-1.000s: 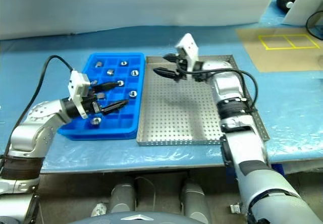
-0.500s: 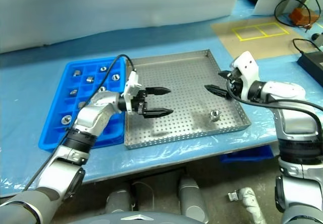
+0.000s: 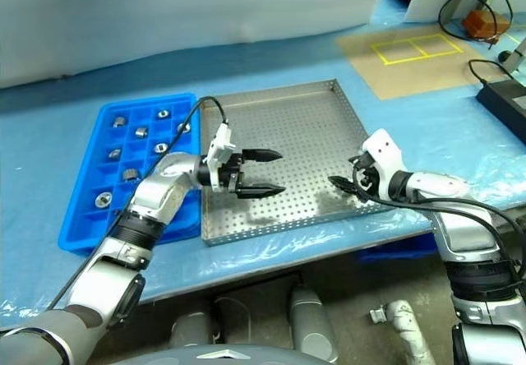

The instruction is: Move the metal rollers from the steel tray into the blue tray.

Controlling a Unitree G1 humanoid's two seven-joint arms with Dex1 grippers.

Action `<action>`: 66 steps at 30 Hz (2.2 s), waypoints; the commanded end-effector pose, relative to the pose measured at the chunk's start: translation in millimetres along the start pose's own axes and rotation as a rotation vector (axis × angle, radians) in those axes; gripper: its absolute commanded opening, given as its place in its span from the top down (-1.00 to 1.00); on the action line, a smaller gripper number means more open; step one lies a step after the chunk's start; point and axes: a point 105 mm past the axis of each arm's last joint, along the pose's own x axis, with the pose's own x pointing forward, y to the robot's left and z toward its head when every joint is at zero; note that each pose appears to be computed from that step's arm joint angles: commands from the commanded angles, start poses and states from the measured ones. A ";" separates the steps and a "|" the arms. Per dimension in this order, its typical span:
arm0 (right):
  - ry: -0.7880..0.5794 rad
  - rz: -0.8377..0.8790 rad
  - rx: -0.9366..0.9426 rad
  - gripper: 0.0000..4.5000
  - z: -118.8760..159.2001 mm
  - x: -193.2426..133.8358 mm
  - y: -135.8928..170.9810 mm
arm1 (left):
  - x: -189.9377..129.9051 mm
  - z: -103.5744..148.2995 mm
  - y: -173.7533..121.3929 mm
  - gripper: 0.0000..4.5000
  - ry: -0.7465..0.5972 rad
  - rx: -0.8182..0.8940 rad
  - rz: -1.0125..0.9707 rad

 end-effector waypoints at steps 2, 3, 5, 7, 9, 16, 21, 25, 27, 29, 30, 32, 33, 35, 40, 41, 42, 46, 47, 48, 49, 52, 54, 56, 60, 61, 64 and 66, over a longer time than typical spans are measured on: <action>-0.007 -0.023 -0.030 -0.65 1.6 3.8 -10.4 | -4.4 11.5 -1.8 -1.00 -0.018 0.055 0.018; -0.002 -0.024 -0.026 -0.65 -0.2 4.1 -12.0 | -4.8 11.6 -2.0 -1.00 -0.018 0.054 0.020; 0.023 -0.035 -0.020 -0.65 -8.7 4.8 -17.5 | -7.5 11.4 -3.4 -1.00 -0.018 0.052 0.028; 0.036 -0.029 -0.018 -0.65 -14.1 6.3 -17.8 | -9.6 10.4 -4.4 -1.00 -0.015 0.049 0.037; 0.048 -0.017 -0.023 -0.65 -18.3 6.8 -16.4 | -10.8 9.3 -5.2 -1.00 -0.011 0.047 0.042; 0.112 0.034 -0.022 -0.65 -36.7 0.1 -9.3 | -13.9 7.9 -5.6 -1.00 0.000 0.044 0.053; 0.118 0.036 -0.026 -0.65 -38.0 1.8 -8.4 | -13.6 7.9 -5.2 -1.00 0.004 0.046 0.054; 0.138 0.026 -0.041 -0.41 -42.5 4.5 -11.1 | -12.9 9.0 -4.0 -1.00 0.004 0.052 0.056; 0.143 0.001 -0.051 -0.08 -43.7 5.7 -14.8 | -12.9 9.2 -3.9 -1.00 0.004 0.053 0.057; 0.145 -0.034 -0.047 0.06 -43.0 7.5 -21.2 | -13.1 9.3 -3.7 -1.00 0.005 0.054 0.059; 0.131 -0.023 -0.042 0.15 -40.4 7.5 -20.4 | -13.3 9.4 -3.7 -1.00 0.005 0.055 0.059; 0.117 -0.005 -0.041 0.26 -36.9 7.2 -17.7 | -14.3 9.7 -3.5 -1.00 0.006 0.055 0.062; 0.119 -0.014 -0.047 0.27 -36.9 7.7 -18.6 | -14.9 10.0 -3.2 -1.00 0.007 0.056 0.063; 0.121 -0.029 -0.050 0.27 -37.1 9.7 -20.8 | -16.7 11.1 -1.9 -1.00 0.006 0.057 0.073; 0.060 -0.014 -0.075 0.27 -15.4 16.4 -16.4 | -28.1 14.3 1.4 -1.00 0.012 0.069 0.114; 0.039 -0.006 -0.087 0.27 -7.5 18.7 -14.5 | -32.3 15.6 1.7 -1.00 0.014 0.073 0.126; 0.008 0.024 -0.100 0.27 4.0 21.0 -9.0 | -37.6 17.8 2.3 -1.00 0.017 0.080 0.141; -0.103 0.141 -0.129 0.27 42.3 28.3 13.1 | -56.1 26.6 5.5 -1.00 0.024 0.101 0.209; -0.126 0.168 -0.138 0.27 50.9 31.0 18.6 | -61.5 27.5 6.1 -1.00 0.029 0.103 0.225; -0.156 0.211 -0.147 0.27 61.2 34.2 26.8 | -68.3 27.5 5.7 -1.00 0.042 0.109 0.246; -0.186 0.256 -0.157 0.27 71.2 36.9 35.4 | -75.0 27.7 4.8 -1.00 0.055 0.115 0.267; -0.246 0.371 -0.185 0.27 93.6 46.7 58.7 | -94.0 31.8 4.4 -1.00 0.077 0.131 0.344; -0.266 0.431 -0.199 0.27 101.6 53.9 72.0 | -106.0 33.3 5.2 -1.00 0.095 0.141 0.397; -0.289 0.531 -0.220 0.27 109.5 63.4 95.3 | -119.2 35.2 0.4 -1.00 0.111 0.147 0.448; -0.325 0.672 -0.262 0.27 120.1 76.1 130.9 | -132.6 37.6 -16.0 -1.00 0.132 0.139 0.506; -0.331 0.687 -0.265 0.27 121.9 78.1 134.5 | -134.2 37.8 -18.7 -1.00 0.133 0.134 0.516; -0.350 0.748 -0.279 0.27 127.7 85.4 148.2 | -140.4 33.3 -36.9 -1.00 0.153 0.107 0.551; -0.355 0.778 -0.284 0.27 129.7 89.2 154.1 | -143.7 30.2 -49.1 -1.00 0.167 0.085 0.567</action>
